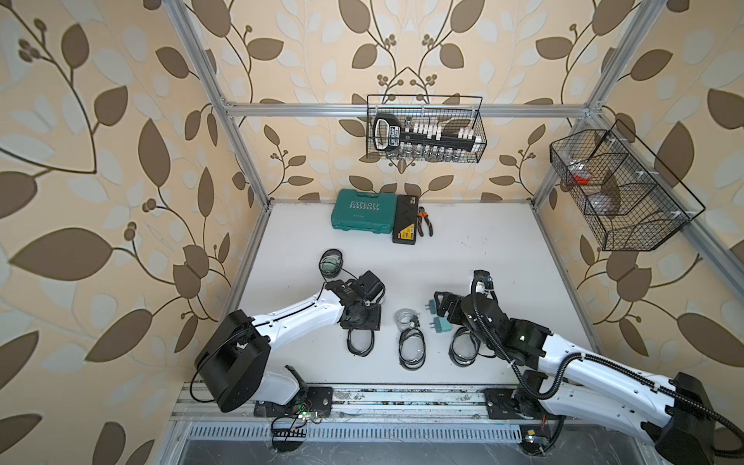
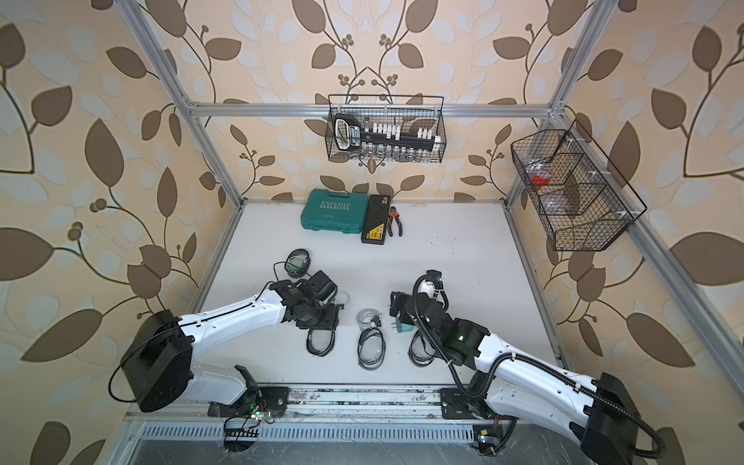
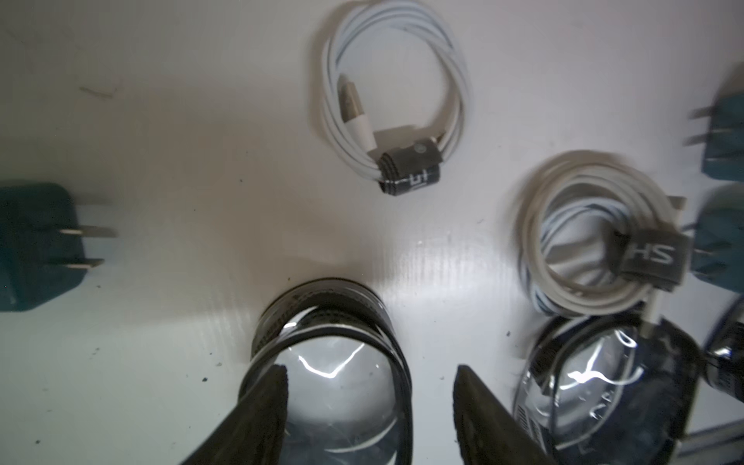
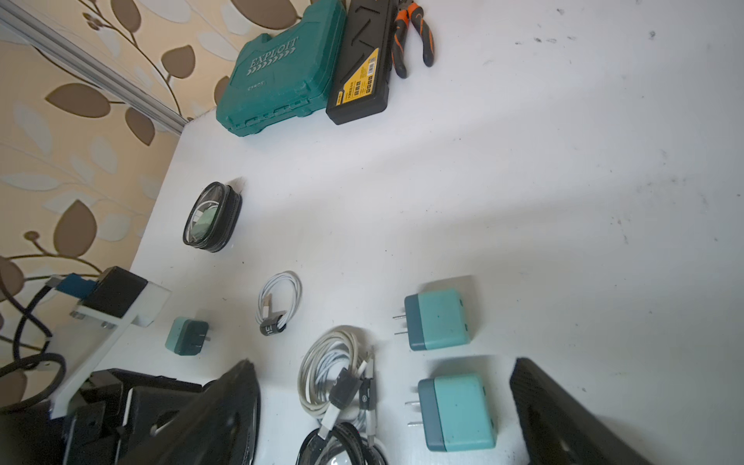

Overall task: Pack away charging kits
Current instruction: Pick up the storage bag at the center of the board.

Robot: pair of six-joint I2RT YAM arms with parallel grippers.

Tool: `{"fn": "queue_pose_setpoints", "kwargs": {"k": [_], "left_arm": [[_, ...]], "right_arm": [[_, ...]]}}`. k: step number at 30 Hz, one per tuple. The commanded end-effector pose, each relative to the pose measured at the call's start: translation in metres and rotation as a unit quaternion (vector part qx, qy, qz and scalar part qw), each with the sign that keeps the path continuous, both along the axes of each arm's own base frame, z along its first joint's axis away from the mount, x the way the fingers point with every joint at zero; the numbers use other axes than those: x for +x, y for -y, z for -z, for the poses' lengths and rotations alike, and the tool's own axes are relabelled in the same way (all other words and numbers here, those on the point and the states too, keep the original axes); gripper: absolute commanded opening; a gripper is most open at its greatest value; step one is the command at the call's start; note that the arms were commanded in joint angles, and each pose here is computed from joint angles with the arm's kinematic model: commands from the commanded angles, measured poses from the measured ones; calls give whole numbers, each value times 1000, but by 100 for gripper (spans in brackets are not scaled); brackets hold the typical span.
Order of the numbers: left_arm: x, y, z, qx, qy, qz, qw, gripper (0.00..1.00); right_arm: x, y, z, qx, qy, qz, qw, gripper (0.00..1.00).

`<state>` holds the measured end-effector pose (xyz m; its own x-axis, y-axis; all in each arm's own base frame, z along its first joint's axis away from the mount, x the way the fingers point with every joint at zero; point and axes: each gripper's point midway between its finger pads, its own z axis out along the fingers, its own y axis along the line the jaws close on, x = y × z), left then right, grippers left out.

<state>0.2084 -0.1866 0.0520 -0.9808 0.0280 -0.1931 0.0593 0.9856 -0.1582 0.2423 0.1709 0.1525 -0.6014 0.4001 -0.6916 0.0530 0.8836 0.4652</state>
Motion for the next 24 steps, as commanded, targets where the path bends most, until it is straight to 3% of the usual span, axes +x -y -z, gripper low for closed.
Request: {"fn": "queue_pose_setpoints", "kwargs": {"k": [1,10,17,24], "left_arm": [[1,-12,7,52,12,9,999,66],[-6,-2,14,75,8,34,997,78],[-10,-20,-7,112,61,20,992,75],[-24,-21,-9,118,71,26,990,73]], "right_arm": [[-3,9,8,-4,-7,15,1000,96],[-6,-1,16,-3,-27,-8,1000,93],[-6,-2,22,-7,-37,-6,999,91],[-3,-4,18,-12,-35,-7,999,91]]}}
